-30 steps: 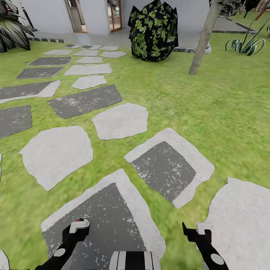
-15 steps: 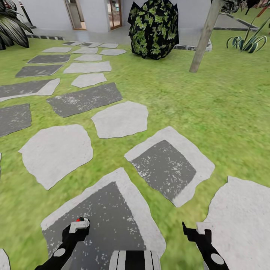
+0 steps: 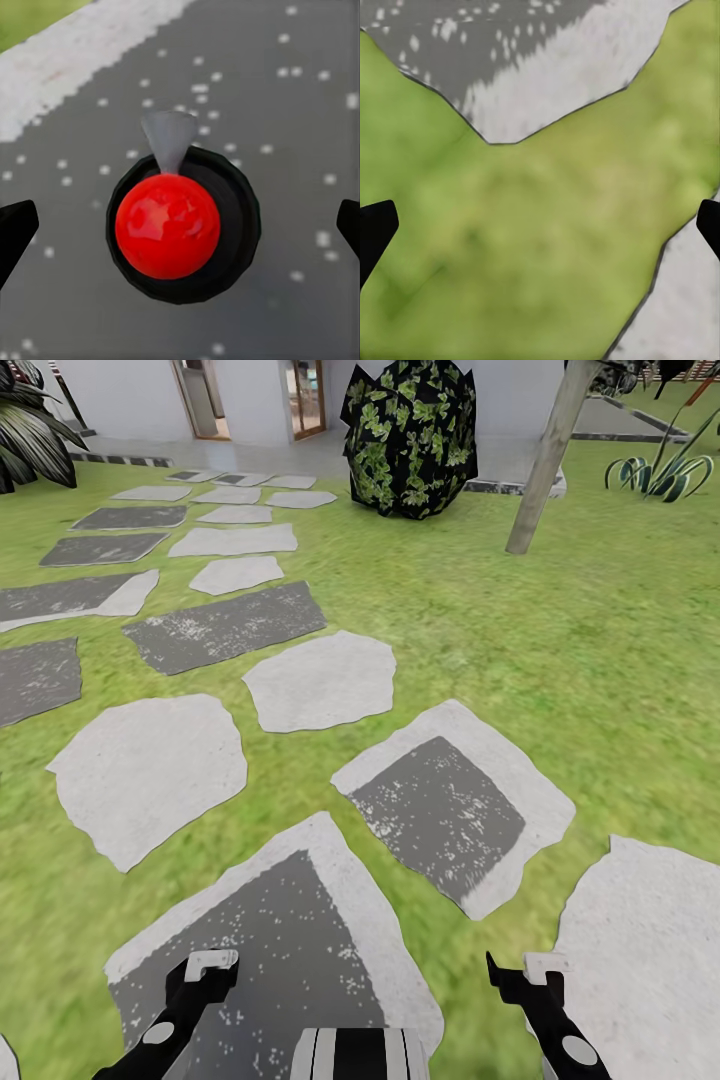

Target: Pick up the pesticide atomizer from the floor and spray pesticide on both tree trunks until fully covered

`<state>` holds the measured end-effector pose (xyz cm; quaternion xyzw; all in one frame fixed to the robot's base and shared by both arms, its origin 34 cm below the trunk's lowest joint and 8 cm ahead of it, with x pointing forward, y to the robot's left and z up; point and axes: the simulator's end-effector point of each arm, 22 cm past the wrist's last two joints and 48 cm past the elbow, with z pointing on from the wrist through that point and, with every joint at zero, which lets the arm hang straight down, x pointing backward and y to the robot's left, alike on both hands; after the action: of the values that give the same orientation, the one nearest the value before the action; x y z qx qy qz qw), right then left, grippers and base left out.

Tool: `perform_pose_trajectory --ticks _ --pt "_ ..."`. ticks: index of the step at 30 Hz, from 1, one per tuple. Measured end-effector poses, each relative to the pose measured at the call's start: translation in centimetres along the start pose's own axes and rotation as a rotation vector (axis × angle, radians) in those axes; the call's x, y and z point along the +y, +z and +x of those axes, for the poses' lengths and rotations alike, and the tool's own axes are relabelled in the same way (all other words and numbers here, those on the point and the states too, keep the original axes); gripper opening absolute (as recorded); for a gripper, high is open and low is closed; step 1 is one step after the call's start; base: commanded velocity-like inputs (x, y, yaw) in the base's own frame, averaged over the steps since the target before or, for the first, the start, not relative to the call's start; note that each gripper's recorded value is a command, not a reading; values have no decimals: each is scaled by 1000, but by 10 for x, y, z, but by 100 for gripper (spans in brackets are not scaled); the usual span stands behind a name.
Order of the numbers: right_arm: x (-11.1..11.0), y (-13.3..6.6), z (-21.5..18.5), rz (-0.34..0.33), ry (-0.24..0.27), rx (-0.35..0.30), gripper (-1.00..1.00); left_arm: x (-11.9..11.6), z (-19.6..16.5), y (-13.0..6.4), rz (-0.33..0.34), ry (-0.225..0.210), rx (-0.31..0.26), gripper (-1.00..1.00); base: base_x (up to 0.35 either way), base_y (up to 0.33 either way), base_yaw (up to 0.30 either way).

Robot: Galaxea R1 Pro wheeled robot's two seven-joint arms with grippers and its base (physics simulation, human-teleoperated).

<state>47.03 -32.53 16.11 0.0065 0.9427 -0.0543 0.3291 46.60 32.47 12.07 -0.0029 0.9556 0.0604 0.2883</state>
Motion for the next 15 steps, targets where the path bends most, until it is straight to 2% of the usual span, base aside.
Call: perform_pose_trajectory --ticks 15 --pt "0 0 0 0 0 0 100 1 0 0 -1 0 0 100 1 0 0"
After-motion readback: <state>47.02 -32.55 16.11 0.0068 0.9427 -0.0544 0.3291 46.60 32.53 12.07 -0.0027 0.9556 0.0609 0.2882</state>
